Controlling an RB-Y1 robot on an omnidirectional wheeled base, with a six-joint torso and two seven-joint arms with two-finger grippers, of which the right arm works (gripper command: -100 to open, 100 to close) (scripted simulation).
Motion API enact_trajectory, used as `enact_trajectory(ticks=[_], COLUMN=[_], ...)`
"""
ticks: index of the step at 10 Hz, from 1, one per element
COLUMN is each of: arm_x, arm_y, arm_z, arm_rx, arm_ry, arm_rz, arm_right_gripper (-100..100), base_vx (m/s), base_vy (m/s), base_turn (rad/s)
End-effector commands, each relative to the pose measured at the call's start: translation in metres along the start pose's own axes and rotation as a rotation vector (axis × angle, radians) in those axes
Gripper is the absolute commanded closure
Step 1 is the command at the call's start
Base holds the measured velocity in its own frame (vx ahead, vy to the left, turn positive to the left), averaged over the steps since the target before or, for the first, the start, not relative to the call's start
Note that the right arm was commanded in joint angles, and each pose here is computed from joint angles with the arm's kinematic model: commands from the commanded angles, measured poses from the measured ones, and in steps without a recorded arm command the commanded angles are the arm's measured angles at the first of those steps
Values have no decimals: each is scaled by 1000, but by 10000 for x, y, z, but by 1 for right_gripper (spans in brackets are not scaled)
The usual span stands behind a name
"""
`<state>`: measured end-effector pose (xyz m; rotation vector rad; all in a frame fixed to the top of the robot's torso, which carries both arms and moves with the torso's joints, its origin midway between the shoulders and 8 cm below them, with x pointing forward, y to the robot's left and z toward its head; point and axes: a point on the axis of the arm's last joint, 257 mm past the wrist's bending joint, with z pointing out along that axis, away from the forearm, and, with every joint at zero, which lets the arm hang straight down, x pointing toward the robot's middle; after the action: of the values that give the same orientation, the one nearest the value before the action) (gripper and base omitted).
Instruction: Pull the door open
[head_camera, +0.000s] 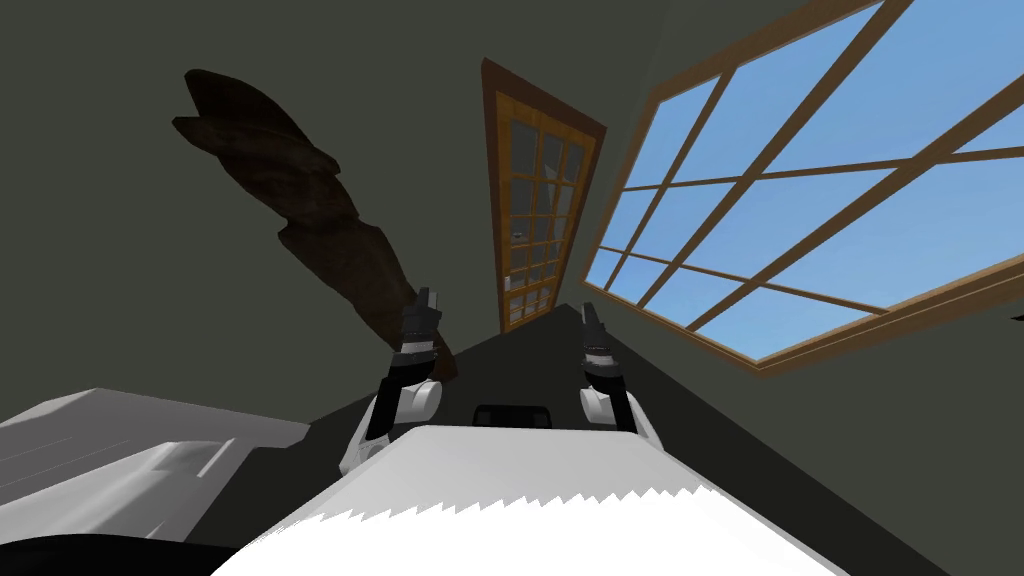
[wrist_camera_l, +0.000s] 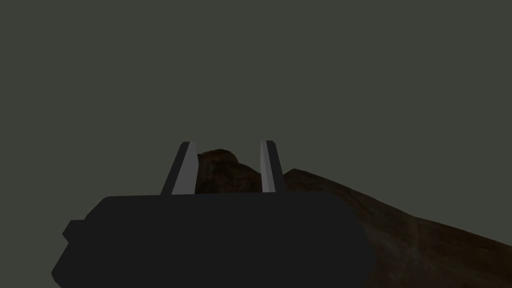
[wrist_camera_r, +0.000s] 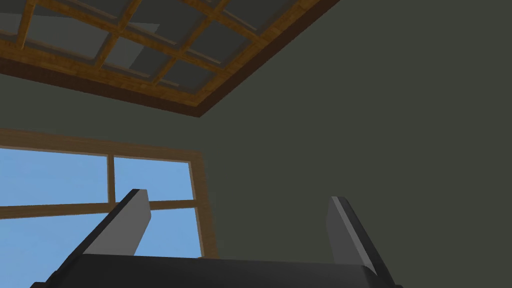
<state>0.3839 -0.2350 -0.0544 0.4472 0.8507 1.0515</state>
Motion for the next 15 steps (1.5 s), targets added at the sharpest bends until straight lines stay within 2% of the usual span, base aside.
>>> enact_trajectory(ticks=[1, 8, 15], arm_x=[88, 460, 841], arm_y=[-75, -444, -798], arm_z=[-21, -159, -346], arm_rx=[8, 41, 61], arm_ry=[19, 112, 216], arm_rz=[-31, -160, -290], arm_right_gripper=[-100, -100, -100], base_vx=[111, 99, 98], base_vy=[5, 15, 16], base_turn=[-4, -5, -6])
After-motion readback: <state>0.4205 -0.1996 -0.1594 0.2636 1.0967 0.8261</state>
